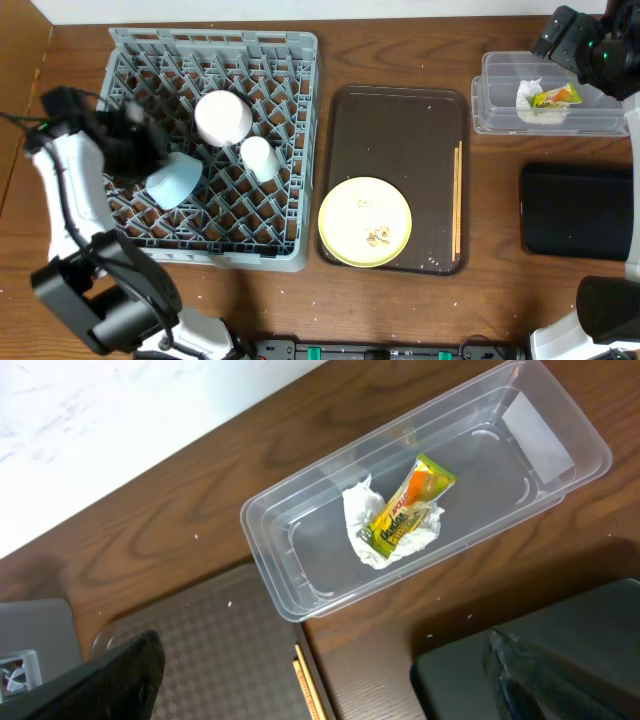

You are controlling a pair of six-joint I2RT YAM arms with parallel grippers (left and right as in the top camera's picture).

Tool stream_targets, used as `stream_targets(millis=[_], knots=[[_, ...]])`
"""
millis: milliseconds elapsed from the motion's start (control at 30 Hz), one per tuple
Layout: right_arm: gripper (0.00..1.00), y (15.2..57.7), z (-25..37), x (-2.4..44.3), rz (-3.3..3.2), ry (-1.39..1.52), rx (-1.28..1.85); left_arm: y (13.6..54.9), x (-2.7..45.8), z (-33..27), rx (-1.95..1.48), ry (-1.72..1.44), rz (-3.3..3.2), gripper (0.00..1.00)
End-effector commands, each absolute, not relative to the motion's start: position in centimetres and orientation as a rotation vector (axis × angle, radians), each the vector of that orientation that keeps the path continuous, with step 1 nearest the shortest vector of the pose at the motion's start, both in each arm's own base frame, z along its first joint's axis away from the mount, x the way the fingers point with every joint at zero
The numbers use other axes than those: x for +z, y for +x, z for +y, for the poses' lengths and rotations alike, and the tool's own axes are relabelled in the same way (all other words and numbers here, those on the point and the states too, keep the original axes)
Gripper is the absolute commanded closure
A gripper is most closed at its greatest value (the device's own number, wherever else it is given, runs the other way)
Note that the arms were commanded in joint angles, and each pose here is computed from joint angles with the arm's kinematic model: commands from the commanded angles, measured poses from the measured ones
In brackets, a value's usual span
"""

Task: Sort waste into correct bins and load items into the dishwasher
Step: 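Push the light-blue bowl upright in the rack with the left gripper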

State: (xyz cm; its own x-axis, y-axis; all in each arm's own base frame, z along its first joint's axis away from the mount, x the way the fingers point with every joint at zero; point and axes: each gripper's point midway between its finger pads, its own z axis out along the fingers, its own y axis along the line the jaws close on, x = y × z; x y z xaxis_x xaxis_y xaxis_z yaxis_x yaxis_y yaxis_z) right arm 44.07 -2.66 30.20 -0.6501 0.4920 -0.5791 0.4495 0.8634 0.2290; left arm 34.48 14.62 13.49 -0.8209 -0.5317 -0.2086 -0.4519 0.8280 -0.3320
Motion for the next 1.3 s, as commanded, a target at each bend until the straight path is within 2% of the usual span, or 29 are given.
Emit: stream_targets(millis=[0, 100, 200, 400, 733, 1267], knots=[[0.01, 44.0, -2.8, 30.4, 2.37, 0.682, 0.082, 31.7, 15.0, 22.0, 0.069, -1.1, 2.606, 0.92], [0.01, 44.0, -2.8, 30.4, 2.37, 0.682, 0.082, 30.8, 14.0, 23.0, 0.078, -1.154, 2.609, 0.92], [0.01, 44.0, -2.8, 30.4, 2.37, 0.682, 0.082, 30.5, 12.4, 21.4, -0.036, -1.168, 2.665, 0.92], [0.01, 44.0, -2.8, 30.4, 2.37, 0.682, 0.082, 31.9, 11.4, 18.3, -0.286, -1.019, 2.695, 0.92], [0.01, 44.0, -2.8, 30.4, 2.37, 0.682, 0.082, 32.6, 10.5, 17.7, -0.284, -0.981, 2.696, 0.92], [0.01, 44.0, -2.8, 30.4, 2.37, 0.682, 0.082, 31.8, 9.2, 11.3, -0.425, -0.871, 2.858, 0.92]])
